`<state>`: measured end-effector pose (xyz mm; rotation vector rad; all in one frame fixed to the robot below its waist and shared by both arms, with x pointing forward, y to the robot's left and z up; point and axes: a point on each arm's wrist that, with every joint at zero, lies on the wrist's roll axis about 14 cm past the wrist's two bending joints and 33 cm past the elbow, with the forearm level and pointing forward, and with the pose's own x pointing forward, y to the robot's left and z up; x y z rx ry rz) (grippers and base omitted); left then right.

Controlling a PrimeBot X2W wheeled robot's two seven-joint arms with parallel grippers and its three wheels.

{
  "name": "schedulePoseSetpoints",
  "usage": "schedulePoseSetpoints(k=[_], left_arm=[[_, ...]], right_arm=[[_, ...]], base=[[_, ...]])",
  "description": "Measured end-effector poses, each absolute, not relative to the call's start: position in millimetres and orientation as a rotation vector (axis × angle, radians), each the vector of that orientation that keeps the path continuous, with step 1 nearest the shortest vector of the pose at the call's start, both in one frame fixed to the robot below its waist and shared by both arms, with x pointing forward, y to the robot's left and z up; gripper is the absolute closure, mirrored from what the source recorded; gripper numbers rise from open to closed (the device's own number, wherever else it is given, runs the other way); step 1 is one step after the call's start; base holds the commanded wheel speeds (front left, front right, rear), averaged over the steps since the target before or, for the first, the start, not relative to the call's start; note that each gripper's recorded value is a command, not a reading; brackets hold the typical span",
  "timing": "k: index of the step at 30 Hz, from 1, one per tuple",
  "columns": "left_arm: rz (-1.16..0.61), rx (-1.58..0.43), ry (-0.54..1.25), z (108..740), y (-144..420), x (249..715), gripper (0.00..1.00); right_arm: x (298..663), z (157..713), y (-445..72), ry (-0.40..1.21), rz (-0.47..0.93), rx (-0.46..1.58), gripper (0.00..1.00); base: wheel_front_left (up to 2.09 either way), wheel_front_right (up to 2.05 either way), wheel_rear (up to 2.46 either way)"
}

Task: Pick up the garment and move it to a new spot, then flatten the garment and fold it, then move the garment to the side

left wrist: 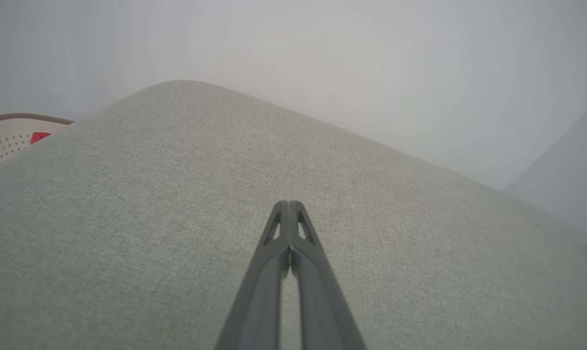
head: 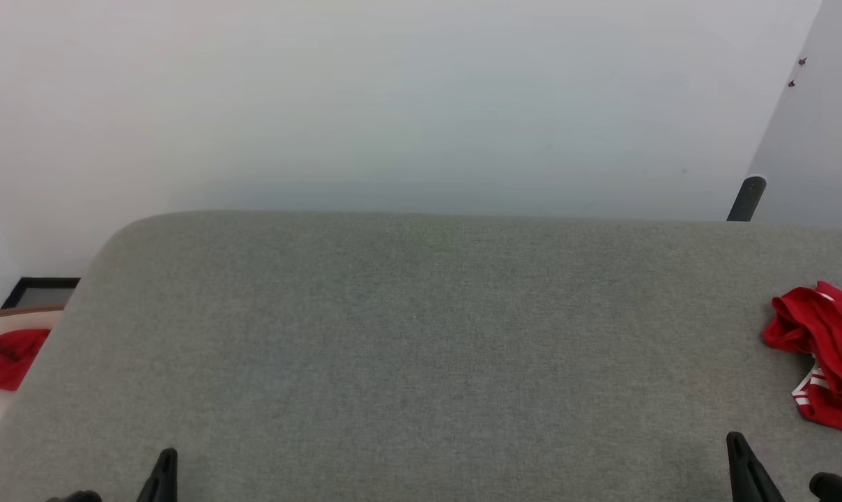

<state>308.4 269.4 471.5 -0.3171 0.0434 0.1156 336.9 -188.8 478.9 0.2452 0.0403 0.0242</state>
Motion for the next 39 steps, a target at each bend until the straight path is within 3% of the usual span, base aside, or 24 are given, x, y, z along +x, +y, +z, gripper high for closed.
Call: schedulePoseSetpoints(k=[39], left_arm=[[0.136,-0.906,0.020,483.2,246.1,343.6,1.00]], right_arm=[[361.3,490.3,-196.4,0.037,-0.038,0.866,1.00]], base=[[0.00,0.00,0.00]])
